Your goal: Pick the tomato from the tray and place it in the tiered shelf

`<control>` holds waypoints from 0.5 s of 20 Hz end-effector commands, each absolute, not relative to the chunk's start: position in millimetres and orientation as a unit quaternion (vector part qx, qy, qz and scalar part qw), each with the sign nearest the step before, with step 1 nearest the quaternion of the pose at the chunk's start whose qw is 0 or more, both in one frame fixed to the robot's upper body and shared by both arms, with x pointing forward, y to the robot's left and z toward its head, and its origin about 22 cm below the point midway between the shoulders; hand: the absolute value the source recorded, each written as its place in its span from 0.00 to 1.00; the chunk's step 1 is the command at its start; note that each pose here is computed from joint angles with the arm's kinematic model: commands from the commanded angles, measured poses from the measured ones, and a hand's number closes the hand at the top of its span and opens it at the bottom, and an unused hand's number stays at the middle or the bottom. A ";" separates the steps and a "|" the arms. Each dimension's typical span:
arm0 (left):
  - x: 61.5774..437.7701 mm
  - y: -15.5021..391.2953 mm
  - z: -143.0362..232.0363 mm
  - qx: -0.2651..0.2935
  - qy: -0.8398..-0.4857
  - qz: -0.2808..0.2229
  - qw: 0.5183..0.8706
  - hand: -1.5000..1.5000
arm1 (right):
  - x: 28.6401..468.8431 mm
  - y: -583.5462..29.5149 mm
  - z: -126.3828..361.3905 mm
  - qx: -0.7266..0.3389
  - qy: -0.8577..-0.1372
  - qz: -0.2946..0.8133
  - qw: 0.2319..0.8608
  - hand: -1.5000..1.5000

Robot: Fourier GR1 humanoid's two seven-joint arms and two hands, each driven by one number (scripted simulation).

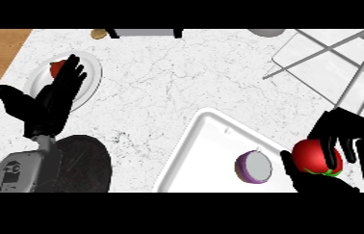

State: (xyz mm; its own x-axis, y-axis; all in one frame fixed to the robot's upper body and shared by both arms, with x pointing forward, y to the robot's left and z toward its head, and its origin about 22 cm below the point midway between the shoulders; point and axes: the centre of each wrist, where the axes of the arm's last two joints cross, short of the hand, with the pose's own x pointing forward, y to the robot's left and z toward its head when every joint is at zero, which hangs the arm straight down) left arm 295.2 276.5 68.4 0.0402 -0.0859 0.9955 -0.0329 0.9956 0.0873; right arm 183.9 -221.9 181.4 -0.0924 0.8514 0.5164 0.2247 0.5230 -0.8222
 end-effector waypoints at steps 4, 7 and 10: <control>295.5 287.4 65.8 0.044 -0.688 -0.018 0.725 0.50 | 201.3 -289.2 210.6 -0.341 -0.742 0.200 0.541 1.00; 290.9 279.1 65.2 0.048 -0.689 -0.018 0.723 0.50 | 220.1 -335.1 232.1 -0.336 -0.740 0.184 0.553 1.00; 290.6 277.9 58.5 0.036 -0.688 -0.020 0.725 0.50 | 238.2 -388.4 244.9 -0.323 -0.747 0.167 0.557 1.00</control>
